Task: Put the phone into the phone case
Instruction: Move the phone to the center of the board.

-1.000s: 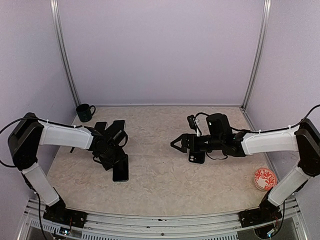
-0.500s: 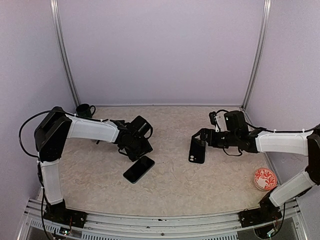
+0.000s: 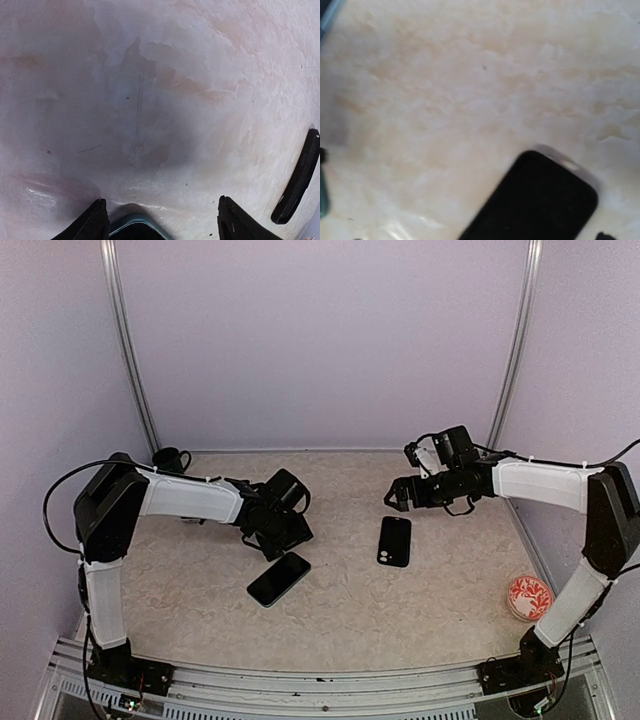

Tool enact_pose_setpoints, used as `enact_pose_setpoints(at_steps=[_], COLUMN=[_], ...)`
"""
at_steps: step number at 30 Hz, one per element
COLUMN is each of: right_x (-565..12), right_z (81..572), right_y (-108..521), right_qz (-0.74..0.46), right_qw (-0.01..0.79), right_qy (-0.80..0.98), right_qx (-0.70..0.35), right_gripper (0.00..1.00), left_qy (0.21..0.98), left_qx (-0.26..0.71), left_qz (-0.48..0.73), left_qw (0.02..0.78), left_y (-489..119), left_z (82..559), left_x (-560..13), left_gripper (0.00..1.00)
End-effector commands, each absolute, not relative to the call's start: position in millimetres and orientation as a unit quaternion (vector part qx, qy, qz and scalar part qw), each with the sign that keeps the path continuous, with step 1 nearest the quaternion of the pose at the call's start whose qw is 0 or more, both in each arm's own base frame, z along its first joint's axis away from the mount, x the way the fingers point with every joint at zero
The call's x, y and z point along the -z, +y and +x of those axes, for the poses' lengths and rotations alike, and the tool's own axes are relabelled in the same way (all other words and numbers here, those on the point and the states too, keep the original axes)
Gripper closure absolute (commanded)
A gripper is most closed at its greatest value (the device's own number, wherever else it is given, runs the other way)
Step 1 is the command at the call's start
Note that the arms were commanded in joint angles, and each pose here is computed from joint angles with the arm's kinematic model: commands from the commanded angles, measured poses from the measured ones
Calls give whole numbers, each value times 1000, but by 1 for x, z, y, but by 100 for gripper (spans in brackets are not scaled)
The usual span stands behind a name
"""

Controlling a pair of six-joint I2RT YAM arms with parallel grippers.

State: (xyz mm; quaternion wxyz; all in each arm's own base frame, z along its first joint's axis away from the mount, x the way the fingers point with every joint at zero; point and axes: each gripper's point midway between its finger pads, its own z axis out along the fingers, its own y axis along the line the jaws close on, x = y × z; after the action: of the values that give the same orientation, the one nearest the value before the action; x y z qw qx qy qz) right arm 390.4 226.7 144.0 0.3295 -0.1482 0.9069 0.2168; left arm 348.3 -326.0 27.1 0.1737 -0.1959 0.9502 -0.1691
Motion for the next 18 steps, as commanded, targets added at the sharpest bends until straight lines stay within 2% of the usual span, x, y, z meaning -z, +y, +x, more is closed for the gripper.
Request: enact_pose_setpoints(at_steps=[1, 8, 18], right_x=[-117, -95, -56], right_z=[384, 391, 417], right_y=[208, 201, 183], right_qz=[-184, -239, -253], right_qw=[278, 246, 214], right_qy=[930, 933, 940], right_qx=[-156, -110, -85], right_gripper=[1, 1, 11], left_qy=[971, 981, 990], left_qx=[72, 54, 50], left_qz=[-189, -144, -97], left_qw=[125, 117, 93], left_y=[-265, -233, -235], left_z=[310, 279, 241], left_x=[10, 12, 29], left_gripper=[23, 18, 17])
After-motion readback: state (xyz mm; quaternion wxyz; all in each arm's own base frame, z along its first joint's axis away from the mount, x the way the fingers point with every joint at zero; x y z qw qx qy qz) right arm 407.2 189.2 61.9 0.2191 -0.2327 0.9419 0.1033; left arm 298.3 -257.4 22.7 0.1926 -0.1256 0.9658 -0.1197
